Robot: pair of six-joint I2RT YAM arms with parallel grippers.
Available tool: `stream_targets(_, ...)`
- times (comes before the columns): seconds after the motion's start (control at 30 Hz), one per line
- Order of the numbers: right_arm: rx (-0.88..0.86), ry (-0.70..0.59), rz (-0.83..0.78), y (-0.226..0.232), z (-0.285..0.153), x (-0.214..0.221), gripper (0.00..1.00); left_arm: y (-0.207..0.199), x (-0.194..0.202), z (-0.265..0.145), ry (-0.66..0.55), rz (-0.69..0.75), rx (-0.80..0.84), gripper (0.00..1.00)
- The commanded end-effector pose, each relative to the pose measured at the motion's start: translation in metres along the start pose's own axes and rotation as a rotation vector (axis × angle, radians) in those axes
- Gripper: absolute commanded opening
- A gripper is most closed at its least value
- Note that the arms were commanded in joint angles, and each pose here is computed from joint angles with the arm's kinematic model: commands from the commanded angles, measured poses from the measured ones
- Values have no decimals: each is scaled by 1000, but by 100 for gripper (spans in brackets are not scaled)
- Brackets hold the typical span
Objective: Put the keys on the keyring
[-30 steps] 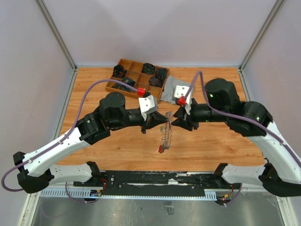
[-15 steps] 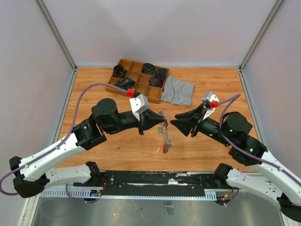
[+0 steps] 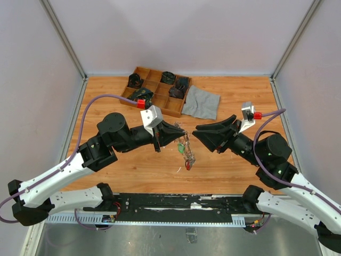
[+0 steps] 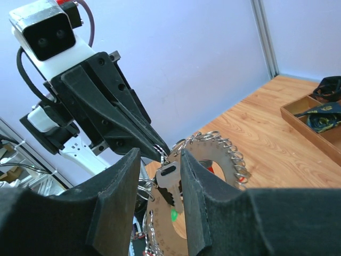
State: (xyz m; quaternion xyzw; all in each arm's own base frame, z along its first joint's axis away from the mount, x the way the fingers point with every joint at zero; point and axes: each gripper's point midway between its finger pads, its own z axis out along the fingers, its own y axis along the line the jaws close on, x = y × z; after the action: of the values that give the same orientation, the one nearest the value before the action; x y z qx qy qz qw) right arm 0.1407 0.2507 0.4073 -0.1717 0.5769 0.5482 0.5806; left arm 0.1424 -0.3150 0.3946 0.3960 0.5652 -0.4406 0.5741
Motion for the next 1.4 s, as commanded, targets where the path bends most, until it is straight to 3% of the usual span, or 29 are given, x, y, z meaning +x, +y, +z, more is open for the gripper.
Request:
stream_targets(0.0,-79,-26,44,20,2,-7,37,-4,-29,-3,-96,23,5,0)
stream_targets(0.37,-60,65,41,15,7,10,31,-3,-30,-2,-97,25,5,0)
stream_targets(0.47,-66,67,40,16,8,9,25,-3,-31,-2,-98,25,4,1)
stream_targets(0.7,-80,51,34,20,7,4,1,-3,-28,-1,-91,25,4,1)
stream_targets(1.1,38,73,39,4,1,2,1,-3,-26,0,-84,24,3,1)
stream_targets(1.37,96,157,65,-6,4,18,1,-4,-27,0,-89,26,10,1)
